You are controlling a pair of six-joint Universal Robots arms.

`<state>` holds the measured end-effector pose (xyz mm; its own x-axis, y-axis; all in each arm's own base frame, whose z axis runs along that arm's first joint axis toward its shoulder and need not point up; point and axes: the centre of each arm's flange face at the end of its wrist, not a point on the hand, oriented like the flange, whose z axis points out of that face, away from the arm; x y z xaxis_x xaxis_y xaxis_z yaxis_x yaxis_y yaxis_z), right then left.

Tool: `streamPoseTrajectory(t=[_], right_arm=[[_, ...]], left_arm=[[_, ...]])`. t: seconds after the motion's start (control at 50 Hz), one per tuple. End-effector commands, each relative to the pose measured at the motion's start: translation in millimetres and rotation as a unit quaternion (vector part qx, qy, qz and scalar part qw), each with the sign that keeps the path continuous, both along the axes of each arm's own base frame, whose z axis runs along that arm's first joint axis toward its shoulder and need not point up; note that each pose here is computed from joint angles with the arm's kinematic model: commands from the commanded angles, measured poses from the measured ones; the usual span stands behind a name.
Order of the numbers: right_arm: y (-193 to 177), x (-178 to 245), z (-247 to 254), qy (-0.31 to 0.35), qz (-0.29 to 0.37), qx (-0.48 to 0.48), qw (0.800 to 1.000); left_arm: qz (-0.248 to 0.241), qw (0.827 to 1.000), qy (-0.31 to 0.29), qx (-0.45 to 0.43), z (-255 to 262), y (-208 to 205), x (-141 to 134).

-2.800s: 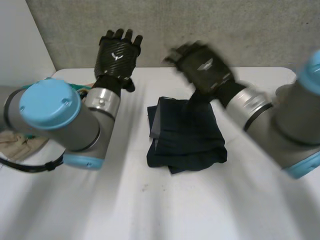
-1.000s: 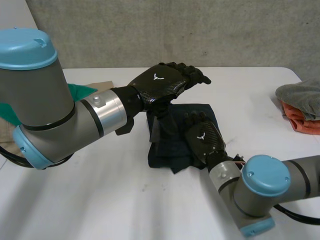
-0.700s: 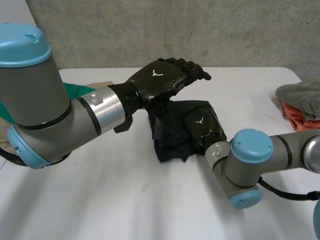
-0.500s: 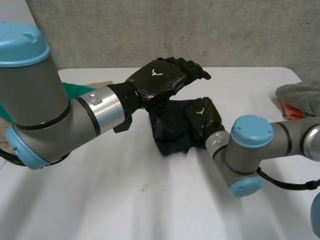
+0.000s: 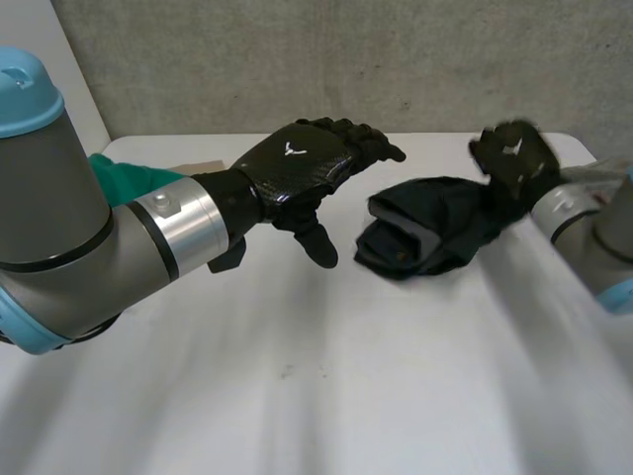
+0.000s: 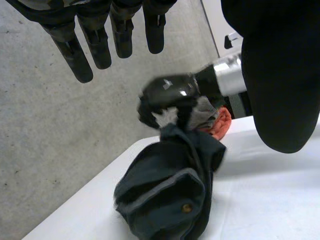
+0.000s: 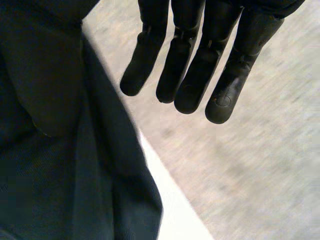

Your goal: Fold the laundry.

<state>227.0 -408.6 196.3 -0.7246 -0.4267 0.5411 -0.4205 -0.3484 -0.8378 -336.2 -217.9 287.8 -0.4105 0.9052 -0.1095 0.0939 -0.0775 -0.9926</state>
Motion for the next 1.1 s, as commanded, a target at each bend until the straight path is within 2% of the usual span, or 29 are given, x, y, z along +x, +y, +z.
streamPoseTrajectory(t=[0.02, 0.12, 0.24, 0.32, 0.5, 0.66, 0.96, 1.1], right_arm=[[-47, -44, 88, -0.117, -0.014, -0.127, 0.985], [-74, -100, 124, -0.187, -0.032, -0.147, 0.971], [-87, -126, 111, -0.179, -0.048, -0.134, 0.974], [-81, -123, 83, -0.167, -0.024, -0.091, 0.982], [-48, -103, 49, -0.094, 0.111, -0.024, 0.989], [-47, -130, 15, 0.005, 0.120, -0.047, 0.992], [-47, -128, -60, 0.051, 0.132, -0.026, 0.990], [-50, -128, -79, 0.056, 0.134, -0.021, 0.989]], left_arm=[[-0.002, 1.000, 0.002, -0.002, 2, 2, -1], [-0.002, 1.000, 0.004, -0.006, 5, 2, 0], [-0.002, 1.000, 0.005, -0.010, 7, 2, -1], [-0.002, 1.000, 0.005, -0.009, 6, 2, -1], [-0.004, 1.000, -0.001, 0.002, -1, 6, -1], [-0.005, 1.000, -0.010, 0.016, -10, 9, 0], [-0.005, 1.000, -0.015, 0.026, -18, 8, 0], [-0.005, 1.000, -0.016, 0.025, -18, 8, 0]])
